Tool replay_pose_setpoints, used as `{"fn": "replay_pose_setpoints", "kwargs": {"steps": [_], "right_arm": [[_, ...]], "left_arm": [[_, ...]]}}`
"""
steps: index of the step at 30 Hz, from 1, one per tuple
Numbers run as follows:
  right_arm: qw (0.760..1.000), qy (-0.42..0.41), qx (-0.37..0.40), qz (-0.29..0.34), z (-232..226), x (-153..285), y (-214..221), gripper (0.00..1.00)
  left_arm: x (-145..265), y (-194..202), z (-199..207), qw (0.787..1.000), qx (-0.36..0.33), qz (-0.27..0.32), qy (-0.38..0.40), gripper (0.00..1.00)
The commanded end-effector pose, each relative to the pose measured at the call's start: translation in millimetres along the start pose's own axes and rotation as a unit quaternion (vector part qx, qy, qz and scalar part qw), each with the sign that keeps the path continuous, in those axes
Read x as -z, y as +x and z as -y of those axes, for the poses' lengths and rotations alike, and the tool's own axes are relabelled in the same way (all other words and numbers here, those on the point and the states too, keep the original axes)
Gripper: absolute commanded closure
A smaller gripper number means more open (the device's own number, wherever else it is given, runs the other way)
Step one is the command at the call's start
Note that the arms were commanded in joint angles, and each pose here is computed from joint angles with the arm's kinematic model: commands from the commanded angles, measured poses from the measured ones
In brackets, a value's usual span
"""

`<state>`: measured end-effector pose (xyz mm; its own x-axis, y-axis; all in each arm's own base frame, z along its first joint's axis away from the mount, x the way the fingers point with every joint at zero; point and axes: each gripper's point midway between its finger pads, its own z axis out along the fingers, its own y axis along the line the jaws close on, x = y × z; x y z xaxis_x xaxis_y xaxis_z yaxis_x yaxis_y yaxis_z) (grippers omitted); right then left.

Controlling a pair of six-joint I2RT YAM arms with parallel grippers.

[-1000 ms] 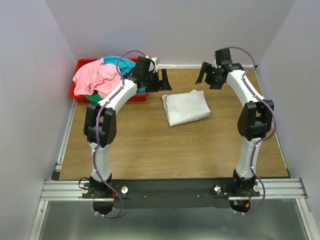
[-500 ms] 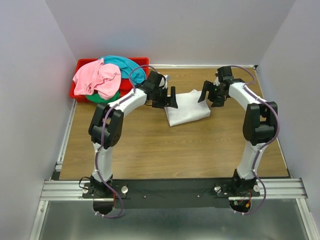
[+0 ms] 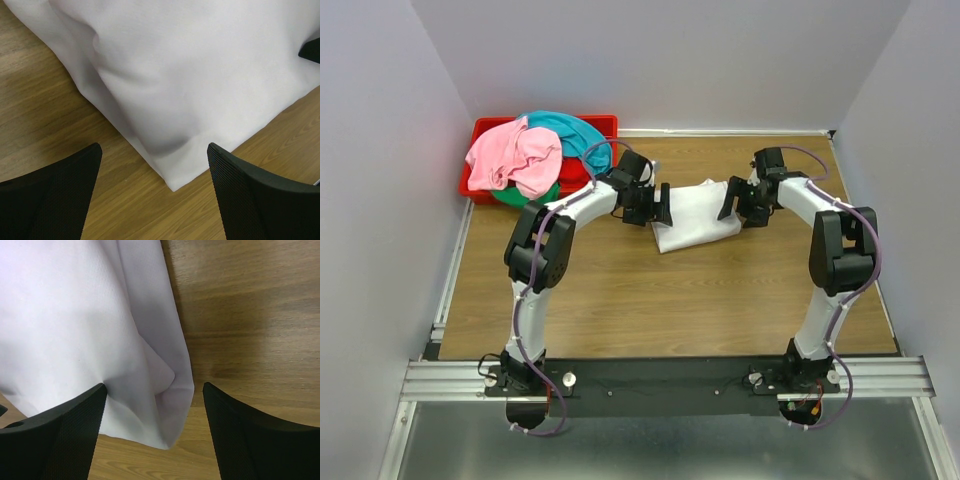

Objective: Fold and stack the t-shirts
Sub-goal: Neatly place the folded tshirt to the corner

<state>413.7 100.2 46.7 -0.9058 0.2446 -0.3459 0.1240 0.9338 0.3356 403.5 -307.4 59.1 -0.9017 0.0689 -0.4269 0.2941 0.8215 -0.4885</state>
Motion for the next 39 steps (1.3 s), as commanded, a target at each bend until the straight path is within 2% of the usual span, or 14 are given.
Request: {"fn": "replay_pose_setpoints", "kwargs": {"steps": [1, 5, 10, 18, 23, 34, 39], "right_arm": [[0.999, 0.035, 0.004, 0.011, 17.0, -4.2, 3.1, 0.16], [0.998, 0.066, -0.008, 0.004, 31.8, -5.3, 16.9, 0.21], [0.998, 0.068, -0.016, -0.005, 34.6, -6.3, 27.7, 0.22], [0.999, 0.013, 0.012, 0.027, 7.0, 2.3, -11.0, 0.2], [0.999, -0.024, 0.029, 0.033, -8.0, -4.0, -33.3, 0.19], [0.998, -0.038, 0.039, 0.009, -1.8, -30.0, -27.3, 0.19], [0.997, -0.068, 0.035, -0.003, -10.5, -32.4, -20.3, 0.25]], "left_arm": [[-8.4, 9.1, -8.2, 1.0, -0.009, -0.011, -0.014, 0.07], [-8.2, 9.7, -8.3, 1.0, -0.011, -0.011, -0.013, 0.07], [-12.0, 10.1, -10.6, 1.0, -0.012, -0.013, -0.016, 0.07], [-22.5, 8.5, -17.6, 0.999, -0.013, -0.017, -0.027, 0.1], [-27.6, 10.2, -20.9, 0.999, -0.011, -0.022, -0.032, 0.2], [-37.3, 15.0, -19.4, 0.999, -0.018, -0.033, -0.031, 0.43], [-42.3, 16.7, -16.1, 0.999, -0.02, -0.037, -0.027, 0.55]]}}
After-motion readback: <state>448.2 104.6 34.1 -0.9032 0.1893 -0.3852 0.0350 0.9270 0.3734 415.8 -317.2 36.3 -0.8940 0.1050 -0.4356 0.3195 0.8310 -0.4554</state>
